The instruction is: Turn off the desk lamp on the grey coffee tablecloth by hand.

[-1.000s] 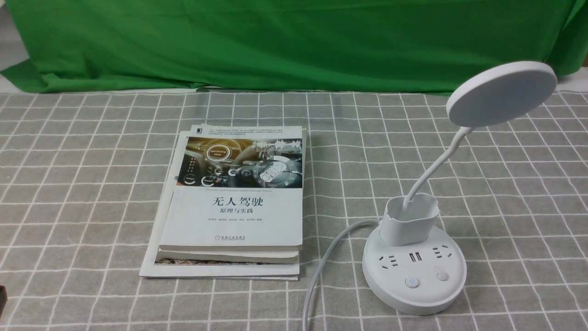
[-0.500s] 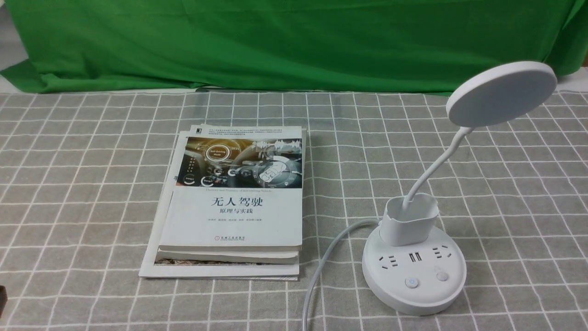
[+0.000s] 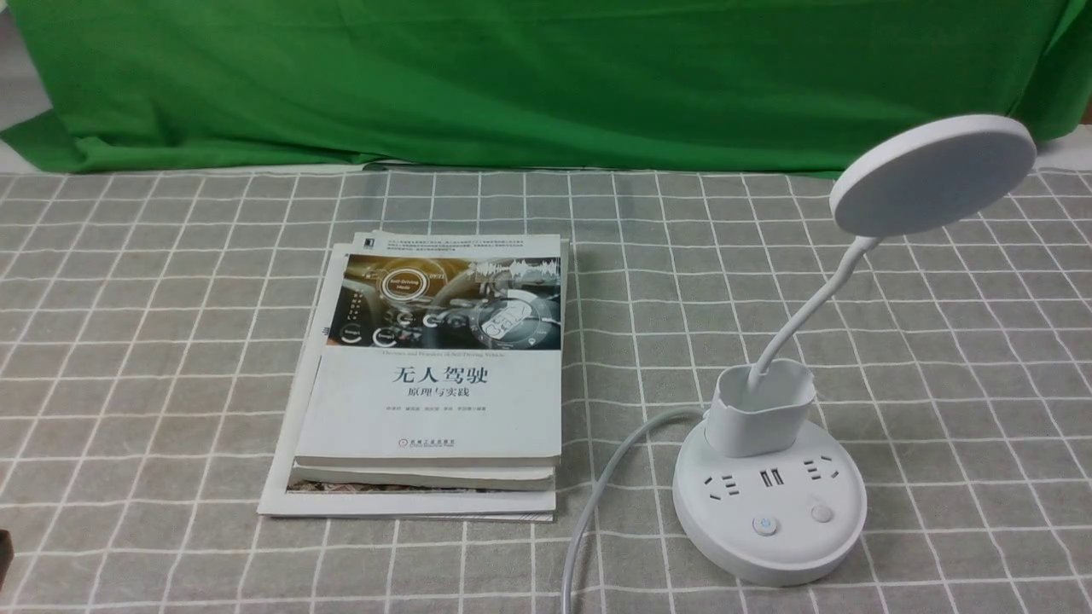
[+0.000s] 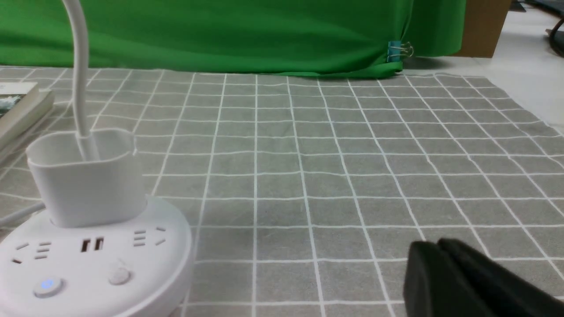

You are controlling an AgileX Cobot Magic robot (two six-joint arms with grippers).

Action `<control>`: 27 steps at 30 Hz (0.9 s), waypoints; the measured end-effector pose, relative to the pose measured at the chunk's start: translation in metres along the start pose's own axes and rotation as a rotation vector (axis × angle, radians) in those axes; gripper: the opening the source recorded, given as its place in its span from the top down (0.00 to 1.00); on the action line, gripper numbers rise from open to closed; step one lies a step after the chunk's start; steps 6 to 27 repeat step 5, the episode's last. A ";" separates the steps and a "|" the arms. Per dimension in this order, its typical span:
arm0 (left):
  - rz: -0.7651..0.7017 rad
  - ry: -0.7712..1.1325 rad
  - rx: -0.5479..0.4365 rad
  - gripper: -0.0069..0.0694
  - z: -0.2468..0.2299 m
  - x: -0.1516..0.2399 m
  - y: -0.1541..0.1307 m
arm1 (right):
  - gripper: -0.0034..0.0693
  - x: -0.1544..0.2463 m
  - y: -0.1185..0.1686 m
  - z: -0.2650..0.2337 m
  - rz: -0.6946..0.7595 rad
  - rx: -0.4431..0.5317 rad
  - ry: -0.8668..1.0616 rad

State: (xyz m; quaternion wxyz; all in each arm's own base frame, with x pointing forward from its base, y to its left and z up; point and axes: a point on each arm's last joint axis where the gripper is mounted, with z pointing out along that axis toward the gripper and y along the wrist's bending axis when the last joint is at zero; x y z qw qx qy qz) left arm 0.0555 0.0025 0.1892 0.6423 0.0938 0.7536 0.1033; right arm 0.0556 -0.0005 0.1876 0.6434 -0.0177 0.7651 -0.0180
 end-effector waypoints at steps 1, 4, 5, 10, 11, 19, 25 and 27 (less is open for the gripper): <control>0.000 0.000 0.000 0.88 0.000 0.000 0.000 | 0.88 0.000 0.000 0.000 0.000 0.000 0.000; 0.000 0.000 0.000 0.88 0.000 0.000 0.000 | 0.88 0.000 0.000 0.000 0.000 0.000 0.000; 0.000 0.000 0.000 0.88 0.000 0.000 0.000 | 0.88 0.000 0.000 0.000 0.000 0.000 0.000; 0.000 0.000 0.000 0.88 0.000 0.000 0.000 | 0.88 0.000 0.000 0.000 0.000 0.000 0.000; 0.000 0.000 0.000 0.88 0.000 0.000 0.000 | 0.88 0.000 0.000 0.000 0.000 0.000 0.000; 0.000 0.000 0.000 0.88 0.000 0.000 0.000 | 0.88 0.000 0.000 0.000 0.000 0.000 0.000; 0.000 0.000 0.000 0.88 0.000 0.000 0.000 | 0.88 0.000 0.000 0.000 0.000 0.000 0.000; 0.000 0.000 0.000 0.88 0.000 0.000 0.000 | 0.88 0.000 0.000 0.000 0.000 0.000 0.000</control>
